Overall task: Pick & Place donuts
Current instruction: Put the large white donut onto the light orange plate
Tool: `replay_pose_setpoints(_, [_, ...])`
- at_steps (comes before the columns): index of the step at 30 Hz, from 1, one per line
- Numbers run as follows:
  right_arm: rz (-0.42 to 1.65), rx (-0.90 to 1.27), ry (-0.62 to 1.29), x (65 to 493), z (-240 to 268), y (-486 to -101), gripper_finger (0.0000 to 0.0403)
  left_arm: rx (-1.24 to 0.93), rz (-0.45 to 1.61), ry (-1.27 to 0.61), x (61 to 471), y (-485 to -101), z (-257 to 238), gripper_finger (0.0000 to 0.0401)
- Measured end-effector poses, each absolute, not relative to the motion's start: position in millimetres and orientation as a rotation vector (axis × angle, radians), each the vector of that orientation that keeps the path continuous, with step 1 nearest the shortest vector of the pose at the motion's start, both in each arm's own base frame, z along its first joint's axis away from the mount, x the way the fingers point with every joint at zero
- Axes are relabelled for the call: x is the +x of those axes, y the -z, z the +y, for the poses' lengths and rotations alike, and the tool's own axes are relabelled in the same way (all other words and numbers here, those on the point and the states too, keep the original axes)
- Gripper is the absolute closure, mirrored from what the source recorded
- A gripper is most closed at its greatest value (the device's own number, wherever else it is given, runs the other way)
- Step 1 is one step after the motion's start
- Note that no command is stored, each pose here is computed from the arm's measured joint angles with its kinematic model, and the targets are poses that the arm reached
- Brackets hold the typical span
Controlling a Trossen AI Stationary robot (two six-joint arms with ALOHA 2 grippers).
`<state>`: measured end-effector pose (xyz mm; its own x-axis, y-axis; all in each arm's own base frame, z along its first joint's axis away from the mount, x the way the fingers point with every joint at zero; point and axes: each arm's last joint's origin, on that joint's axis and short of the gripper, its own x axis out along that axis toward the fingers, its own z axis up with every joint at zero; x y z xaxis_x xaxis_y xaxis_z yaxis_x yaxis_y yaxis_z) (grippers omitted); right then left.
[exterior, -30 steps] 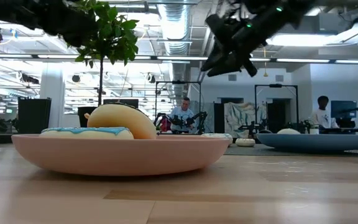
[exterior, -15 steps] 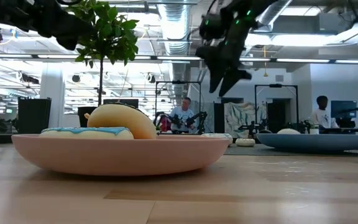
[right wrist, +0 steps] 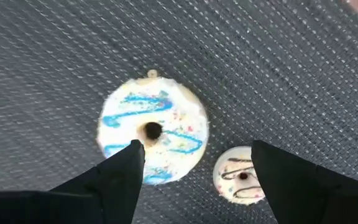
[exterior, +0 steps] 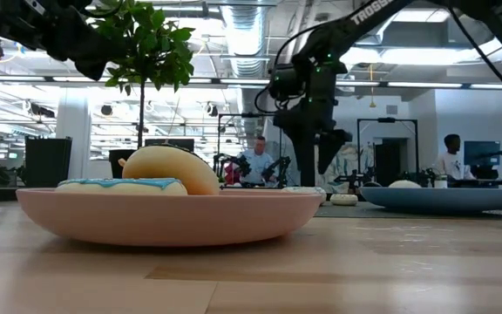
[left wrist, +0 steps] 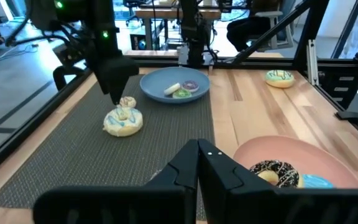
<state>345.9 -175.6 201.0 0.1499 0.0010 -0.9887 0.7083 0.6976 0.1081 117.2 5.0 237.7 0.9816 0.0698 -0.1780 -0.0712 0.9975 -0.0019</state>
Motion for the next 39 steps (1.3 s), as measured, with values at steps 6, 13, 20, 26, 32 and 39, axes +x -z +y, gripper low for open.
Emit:
replay_pose_setpoints(6, [1.367,0.553,0.573,353,-172,-191,0.0117,-0.018,0.177,-0.095,117,-238,6,0.0401])
replay_pose_setpoints(13, [1.329,0.523,0.558,358,-172,-191,0.0117,-0.038,0.176,-0.100,117,-238,6,0.0401])
replay_pose_setpoints(20, [1.327,0.521,0.557,357,-174,-191,0.0117,-0.040,0.175,-0.102,117,-238,6,0.0401])
replay_pose_setpoints(26, [1.365,0.528,0.553,351,-170,-180,0.0117,-0.040,0.175,-0.102,117,-238,6,0.0401])
replay_pose_setpoints(32, [1.344,0.515,0.541,355,-166,-177,0.0117,-0.040,0.175,-0.102,117,-238,6,0.0401])
replay_pose_setpoints(39, [1.335,0.511,0.538,356,-165,-177,0.0117,-0.056,0.174,-0.103,117,-238,6,0.0401])
